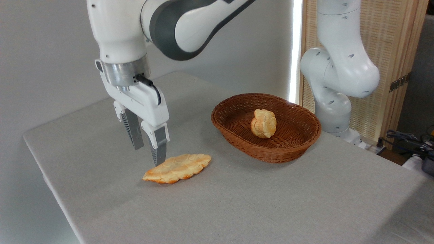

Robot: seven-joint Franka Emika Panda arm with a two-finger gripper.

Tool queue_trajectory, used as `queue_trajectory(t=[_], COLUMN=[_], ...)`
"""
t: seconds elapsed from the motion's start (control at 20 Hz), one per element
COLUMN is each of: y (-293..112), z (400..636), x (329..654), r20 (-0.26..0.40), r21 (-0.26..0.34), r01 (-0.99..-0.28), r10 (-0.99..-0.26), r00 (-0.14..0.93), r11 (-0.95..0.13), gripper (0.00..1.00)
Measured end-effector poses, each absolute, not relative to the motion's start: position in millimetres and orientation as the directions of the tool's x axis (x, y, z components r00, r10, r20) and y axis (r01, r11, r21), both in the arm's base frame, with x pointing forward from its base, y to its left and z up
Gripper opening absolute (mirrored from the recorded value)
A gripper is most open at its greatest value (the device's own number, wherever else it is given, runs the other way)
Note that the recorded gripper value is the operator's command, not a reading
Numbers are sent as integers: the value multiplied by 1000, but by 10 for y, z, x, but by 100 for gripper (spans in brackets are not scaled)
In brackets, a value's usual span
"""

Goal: Put bread into the basket
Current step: 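Lower the open gripper onto the flat golden bread slice, then close the gripper on the edge of the bread slice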

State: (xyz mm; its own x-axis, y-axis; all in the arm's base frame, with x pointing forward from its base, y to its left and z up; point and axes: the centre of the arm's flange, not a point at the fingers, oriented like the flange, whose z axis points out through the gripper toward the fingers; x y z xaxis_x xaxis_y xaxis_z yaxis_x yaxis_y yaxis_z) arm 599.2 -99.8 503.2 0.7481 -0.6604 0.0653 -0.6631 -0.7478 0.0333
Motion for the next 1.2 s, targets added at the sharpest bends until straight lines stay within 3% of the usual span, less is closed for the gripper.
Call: queue_trajectory(t=[0.15,0.5,1.05,1.1,1.2], y=[-1073,-1193,-1253,-1255,-1258], z=[4918,4519,4152,4142,4137], x=[5996,5857,5840,5843,5844], r20=[50,0,-37,-37,-37], r21=[44,93,144,144,144], r01=[-681,-826,-851,-851,-851], r10=[-679,-830,-862,-862,-862], r00=[732,558,506,505,505], r11=[-731,-556,-505,-505,-505], gripper=[100,100,100,97,67])
